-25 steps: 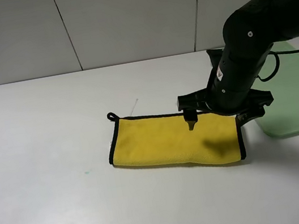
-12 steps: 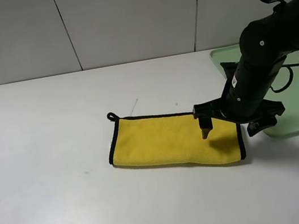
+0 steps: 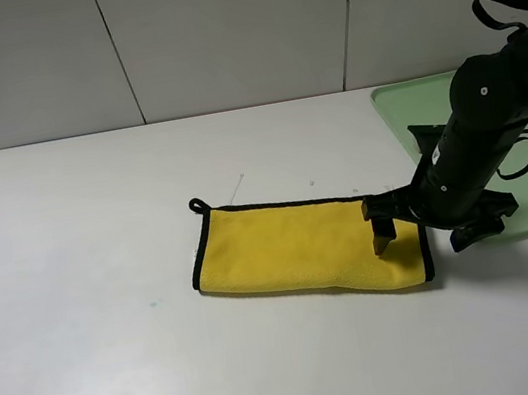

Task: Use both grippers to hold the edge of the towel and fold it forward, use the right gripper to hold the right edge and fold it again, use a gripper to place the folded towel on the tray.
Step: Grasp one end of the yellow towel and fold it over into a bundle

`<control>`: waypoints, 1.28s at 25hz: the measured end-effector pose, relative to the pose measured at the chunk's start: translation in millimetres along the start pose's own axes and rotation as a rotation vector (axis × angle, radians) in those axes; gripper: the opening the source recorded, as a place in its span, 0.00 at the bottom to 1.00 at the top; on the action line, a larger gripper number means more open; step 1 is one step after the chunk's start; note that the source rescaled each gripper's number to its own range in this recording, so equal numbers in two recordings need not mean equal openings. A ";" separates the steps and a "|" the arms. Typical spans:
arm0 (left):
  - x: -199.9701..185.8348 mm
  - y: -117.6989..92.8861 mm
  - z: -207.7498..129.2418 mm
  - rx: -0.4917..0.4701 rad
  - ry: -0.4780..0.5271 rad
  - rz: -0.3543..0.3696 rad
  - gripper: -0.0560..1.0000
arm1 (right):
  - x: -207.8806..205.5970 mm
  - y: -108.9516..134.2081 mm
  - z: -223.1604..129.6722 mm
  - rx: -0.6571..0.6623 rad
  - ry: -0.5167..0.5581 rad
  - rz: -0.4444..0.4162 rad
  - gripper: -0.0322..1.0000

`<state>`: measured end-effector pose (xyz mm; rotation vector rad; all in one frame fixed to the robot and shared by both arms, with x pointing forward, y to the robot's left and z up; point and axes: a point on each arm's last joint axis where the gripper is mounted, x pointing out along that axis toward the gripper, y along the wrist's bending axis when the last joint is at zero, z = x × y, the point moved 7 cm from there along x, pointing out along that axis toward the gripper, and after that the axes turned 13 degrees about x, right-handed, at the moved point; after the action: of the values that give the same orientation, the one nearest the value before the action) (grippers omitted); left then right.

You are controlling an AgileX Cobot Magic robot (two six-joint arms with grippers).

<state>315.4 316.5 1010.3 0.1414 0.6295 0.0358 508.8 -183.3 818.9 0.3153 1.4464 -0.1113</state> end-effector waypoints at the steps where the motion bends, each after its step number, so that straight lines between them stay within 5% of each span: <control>1: 0.0 0.0 0.0 0.000 0.000 0.000 1.00 | 1.9 -0.2 0.8 0.000 0.001 0.006 1.00; 14: 0.0 0.5 0.0 0.002 0.000 0.003 1.00 | 19.4 -1.7 0.5 -0.023 0.024 -0.002 0.98; 16: 0.0 0.5 0.0 0.002 0.000 0.003 1.00 | 20.0 -2.2 0.8 -0.030 0.023 -0.006 0.84; 21: 0.0 0.5 0.0 0.002 0.000 0.003 1.00 | 22.6 1.0 4.9 -0.010 -0.002 0.014 0.23; 23: 0.0 0.5 0.0 0.002 0.000 0.003 1.00 | 23.2 2.2 4.9 0.002 -0.002 0.020 0.07; 32: 0.0 0.5 0.0 0.002 0.000 0.003 1.00 | 18.0 6.7 8.8 -0.033 0.019 0.014 0.07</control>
<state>315.4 316.9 1010.4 0.1438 0.6294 0.0381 521.3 -177.3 802.9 0.3002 1.4633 -0.0738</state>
